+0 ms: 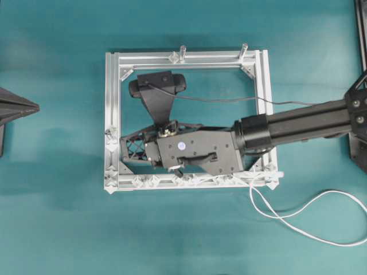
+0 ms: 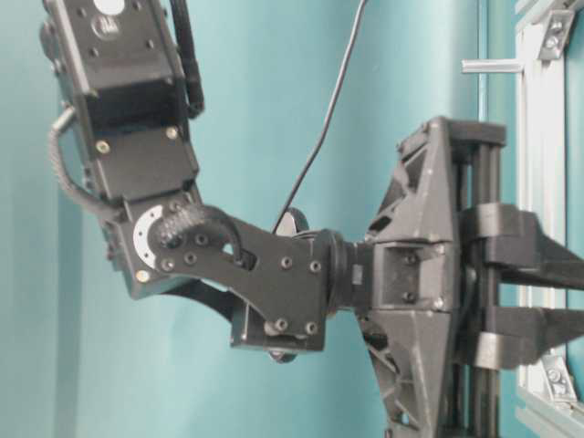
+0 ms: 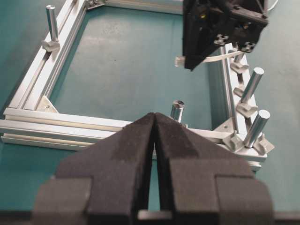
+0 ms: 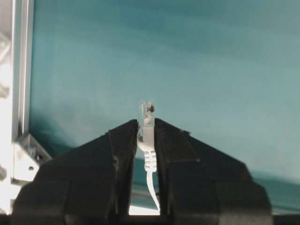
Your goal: Move the cable alternately left and right between 8 closely spaced pins so it hooks onto each one.
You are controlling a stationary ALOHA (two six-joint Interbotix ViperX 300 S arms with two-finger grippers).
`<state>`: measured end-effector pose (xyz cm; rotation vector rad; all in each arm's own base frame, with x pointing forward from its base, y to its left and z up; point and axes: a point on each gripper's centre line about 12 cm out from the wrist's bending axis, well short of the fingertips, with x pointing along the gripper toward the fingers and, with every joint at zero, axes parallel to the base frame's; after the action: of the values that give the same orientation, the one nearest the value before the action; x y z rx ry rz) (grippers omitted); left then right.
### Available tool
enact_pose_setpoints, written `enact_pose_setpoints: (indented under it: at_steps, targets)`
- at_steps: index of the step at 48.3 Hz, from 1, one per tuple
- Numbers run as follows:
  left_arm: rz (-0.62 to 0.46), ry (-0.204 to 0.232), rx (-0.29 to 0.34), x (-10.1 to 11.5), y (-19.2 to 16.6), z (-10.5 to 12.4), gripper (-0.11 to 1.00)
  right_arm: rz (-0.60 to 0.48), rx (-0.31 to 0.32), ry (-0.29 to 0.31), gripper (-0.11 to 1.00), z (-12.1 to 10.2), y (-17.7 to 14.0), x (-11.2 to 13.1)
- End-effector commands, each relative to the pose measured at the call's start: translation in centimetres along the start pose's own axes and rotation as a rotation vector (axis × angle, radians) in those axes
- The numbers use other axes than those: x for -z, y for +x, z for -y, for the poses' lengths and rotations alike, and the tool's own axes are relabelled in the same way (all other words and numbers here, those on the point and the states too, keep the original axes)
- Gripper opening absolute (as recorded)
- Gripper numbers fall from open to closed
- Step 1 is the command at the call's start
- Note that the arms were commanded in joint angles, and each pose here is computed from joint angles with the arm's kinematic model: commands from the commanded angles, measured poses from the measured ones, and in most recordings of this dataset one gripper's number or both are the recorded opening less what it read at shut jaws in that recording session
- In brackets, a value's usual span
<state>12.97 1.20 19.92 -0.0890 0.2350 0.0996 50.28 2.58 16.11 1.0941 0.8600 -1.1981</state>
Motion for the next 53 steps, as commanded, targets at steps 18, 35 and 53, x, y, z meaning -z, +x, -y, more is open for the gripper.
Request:
enact_pose_setpoints:
  at_steps: [18,35,53]
  targets:
    - [0.009,-0.003,-0.001,-0.5,0.0,0.0,0.0,0.02,-0.152,0.026,0.13,-2.5,-1.9,-2.2]
    - [0.009,-0.003,-0.001,-0.5,0.0,0.0,0.0,0.018,-0.203,0.038,0.13,-5.5,-1.3,-2.1]
    - [0.009,-0.002,-0.003,-0.5,0.0,0.0,0.0,0.017,-0.193,0.027,0.13,-6.4,-1.7,-1.6]
